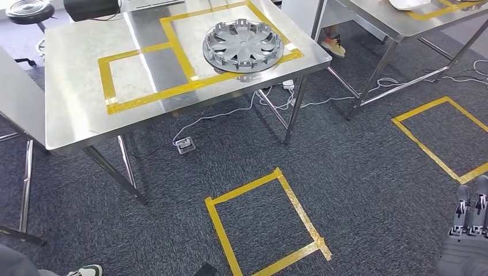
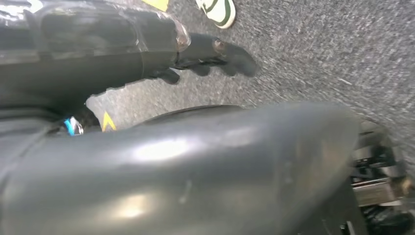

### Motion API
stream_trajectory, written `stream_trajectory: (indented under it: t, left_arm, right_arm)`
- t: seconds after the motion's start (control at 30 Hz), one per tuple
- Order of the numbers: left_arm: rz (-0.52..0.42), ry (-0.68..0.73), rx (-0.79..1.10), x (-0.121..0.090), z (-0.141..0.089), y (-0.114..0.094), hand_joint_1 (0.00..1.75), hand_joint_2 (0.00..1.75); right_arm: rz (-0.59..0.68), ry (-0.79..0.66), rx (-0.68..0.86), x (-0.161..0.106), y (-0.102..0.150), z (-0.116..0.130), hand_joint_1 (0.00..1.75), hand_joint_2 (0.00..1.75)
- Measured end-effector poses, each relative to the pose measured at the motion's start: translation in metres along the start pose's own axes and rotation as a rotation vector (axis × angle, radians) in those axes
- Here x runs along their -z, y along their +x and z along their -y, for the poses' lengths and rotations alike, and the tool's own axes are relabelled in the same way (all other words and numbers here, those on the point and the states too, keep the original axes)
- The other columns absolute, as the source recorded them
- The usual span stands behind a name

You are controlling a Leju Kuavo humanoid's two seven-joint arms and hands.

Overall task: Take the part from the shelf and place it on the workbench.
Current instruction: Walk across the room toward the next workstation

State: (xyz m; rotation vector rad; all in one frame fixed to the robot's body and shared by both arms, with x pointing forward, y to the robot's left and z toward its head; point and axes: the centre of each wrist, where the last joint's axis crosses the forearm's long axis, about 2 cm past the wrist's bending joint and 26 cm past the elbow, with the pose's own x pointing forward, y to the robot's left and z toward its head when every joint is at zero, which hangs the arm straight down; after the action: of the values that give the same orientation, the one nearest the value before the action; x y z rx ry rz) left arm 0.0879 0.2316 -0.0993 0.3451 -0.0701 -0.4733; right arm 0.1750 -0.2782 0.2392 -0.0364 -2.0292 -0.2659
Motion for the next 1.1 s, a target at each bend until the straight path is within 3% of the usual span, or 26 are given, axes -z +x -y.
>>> stream_trajectory:
  t: [1.1]
  left_arm:
    - [-0.039,-0.036,0.011,0.0,0.002,-0.0015,0.0,0.0]
  right_arm:
    - [-0.008,-0.031,-0.019,-0.0063,-0.0039,0.0049,0.0,0.0]
